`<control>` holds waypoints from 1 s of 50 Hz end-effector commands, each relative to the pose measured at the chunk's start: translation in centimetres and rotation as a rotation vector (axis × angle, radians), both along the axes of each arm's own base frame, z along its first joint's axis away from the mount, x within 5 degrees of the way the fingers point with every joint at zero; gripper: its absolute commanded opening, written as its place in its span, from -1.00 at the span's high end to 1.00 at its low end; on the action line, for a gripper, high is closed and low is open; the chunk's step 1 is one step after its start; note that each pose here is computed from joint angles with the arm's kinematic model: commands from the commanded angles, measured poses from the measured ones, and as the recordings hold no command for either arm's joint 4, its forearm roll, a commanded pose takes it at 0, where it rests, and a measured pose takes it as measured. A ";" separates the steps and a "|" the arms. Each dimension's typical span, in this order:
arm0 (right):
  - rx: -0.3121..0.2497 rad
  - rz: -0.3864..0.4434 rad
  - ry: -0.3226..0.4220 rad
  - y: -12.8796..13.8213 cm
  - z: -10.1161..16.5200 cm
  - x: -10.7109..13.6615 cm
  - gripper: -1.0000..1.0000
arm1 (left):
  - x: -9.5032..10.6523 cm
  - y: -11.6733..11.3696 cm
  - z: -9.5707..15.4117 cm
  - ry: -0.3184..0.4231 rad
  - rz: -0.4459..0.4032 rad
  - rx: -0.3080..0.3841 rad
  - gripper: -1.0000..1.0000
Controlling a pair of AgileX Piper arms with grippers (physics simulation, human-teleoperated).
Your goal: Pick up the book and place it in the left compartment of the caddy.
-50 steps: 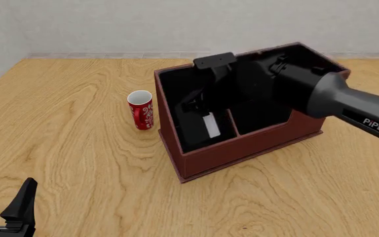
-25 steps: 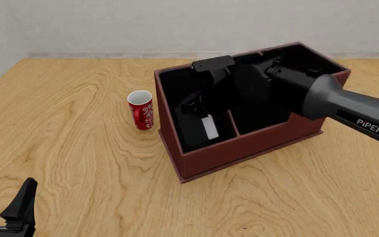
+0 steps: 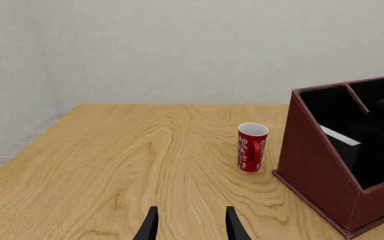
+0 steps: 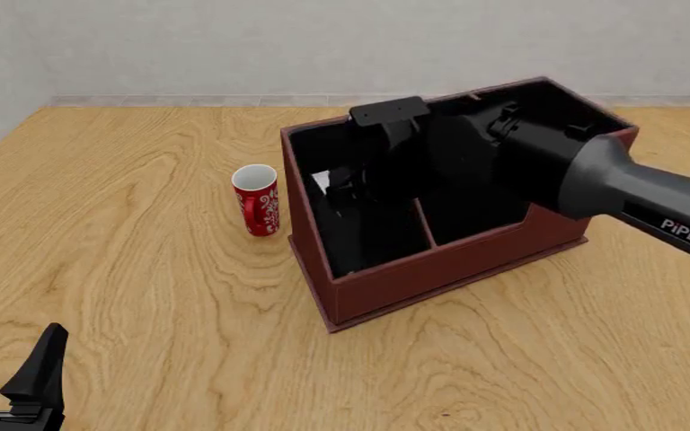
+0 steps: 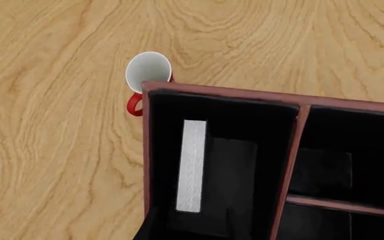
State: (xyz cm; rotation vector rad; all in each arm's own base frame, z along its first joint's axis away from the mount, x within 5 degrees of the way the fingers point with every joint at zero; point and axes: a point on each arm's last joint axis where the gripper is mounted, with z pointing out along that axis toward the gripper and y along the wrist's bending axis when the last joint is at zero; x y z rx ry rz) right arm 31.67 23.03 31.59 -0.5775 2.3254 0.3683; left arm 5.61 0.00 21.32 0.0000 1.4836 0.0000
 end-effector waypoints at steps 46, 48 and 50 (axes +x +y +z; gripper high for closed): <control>0.028 0.042 -0.113 -3.5 7.5 -4.8 -1.00 | 0.0 0.0 0.0 0.000 0.000 0.000 -1.00; 0.036 0.049 -0.130 -3.7 7.9 -5.4 -1.00 | 0.0 0.0 0.0 0.000 0.000 0.000 -1.00; 0.040 0.054 -0.141 -3.9 8.1 -5.9 -1.00 | 0.0 0.0 0.0 0.000 0.000 0.000 -1.00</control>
